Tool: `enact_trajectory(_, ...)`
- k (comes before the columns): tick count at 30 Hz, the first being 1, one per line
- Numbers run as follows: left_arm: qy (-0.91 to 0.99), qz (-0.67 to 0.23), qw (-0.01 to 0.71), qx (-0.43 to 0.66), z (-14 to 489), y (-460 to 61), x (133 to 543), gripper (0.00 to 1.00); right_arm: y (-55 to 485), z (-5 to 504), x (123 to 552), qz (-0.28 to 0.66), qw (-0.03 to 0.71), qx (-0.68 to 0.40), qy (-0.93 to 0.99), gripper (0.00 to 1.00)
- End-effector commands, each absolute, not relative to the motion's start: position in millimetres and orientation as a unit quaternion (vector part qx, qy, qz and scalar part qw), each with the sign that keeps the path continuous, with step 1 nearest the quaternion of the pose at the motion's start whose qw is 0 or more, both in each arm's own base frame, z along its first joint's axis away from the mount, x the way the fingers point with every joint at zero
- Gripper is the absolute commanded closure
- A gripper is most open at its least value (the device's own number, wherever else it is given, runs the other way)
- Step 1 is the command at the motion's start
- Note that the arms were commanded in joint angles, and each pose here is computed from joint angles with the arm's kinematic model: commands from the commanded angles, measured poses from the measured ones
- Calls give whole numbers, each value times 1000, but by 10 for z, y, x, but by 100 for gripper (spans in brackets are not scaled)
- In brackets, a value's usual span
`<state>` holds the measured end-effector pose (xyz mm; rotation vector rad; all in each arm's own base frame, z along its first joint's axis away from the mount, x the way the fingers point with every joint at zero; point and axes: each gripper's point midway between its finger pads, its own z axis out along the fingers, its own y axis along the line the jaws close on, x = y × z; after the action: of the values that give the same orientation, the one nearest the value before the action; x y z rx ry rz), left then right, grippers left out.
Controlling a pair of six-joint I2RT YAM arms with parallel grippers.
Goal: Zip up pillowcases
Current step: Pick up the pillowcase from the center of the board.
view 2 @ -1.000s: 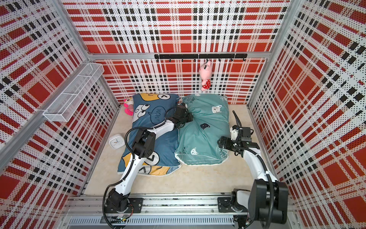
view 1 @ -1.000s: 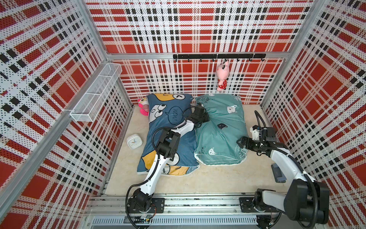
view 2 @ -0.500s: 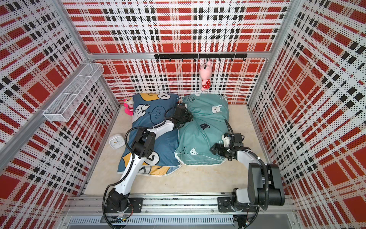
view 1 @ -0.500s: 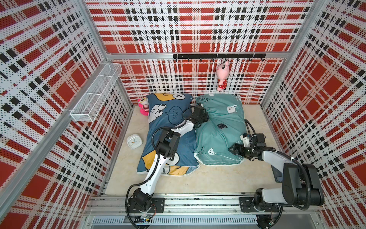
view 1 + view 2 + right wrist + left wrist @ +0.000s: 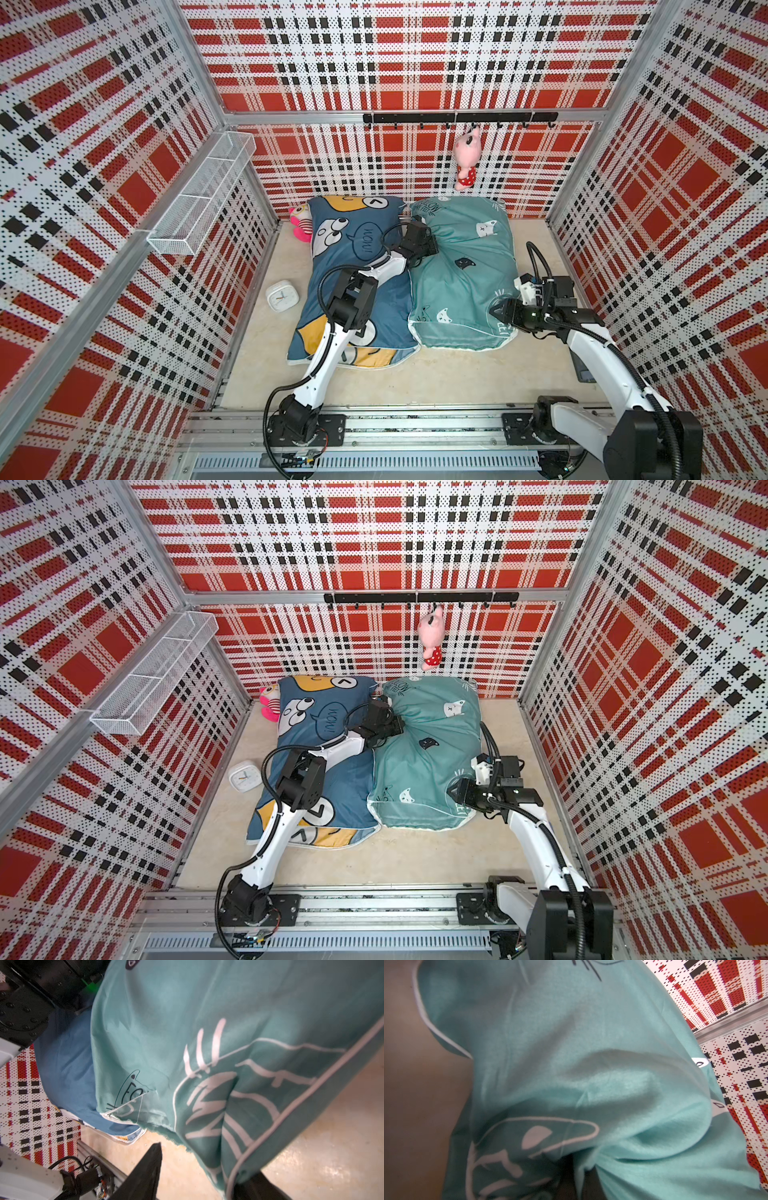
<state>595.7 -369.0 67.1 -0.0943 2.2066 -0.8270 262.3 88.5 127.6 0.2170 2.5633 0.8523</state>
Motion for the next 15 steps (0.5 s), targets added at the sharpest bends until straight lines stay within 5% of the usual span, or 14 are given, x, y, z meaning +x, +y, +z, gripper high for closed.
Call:
enact_trajectory(1,868,-250,416,-105,476,-2986,6310,100,1021,1277,2347,341,147,74,925,44)
enact_trajectory(15,870,-249,409,-114,371,-2880,6352,100,1037,1088,1942,343,103,98,928,43)
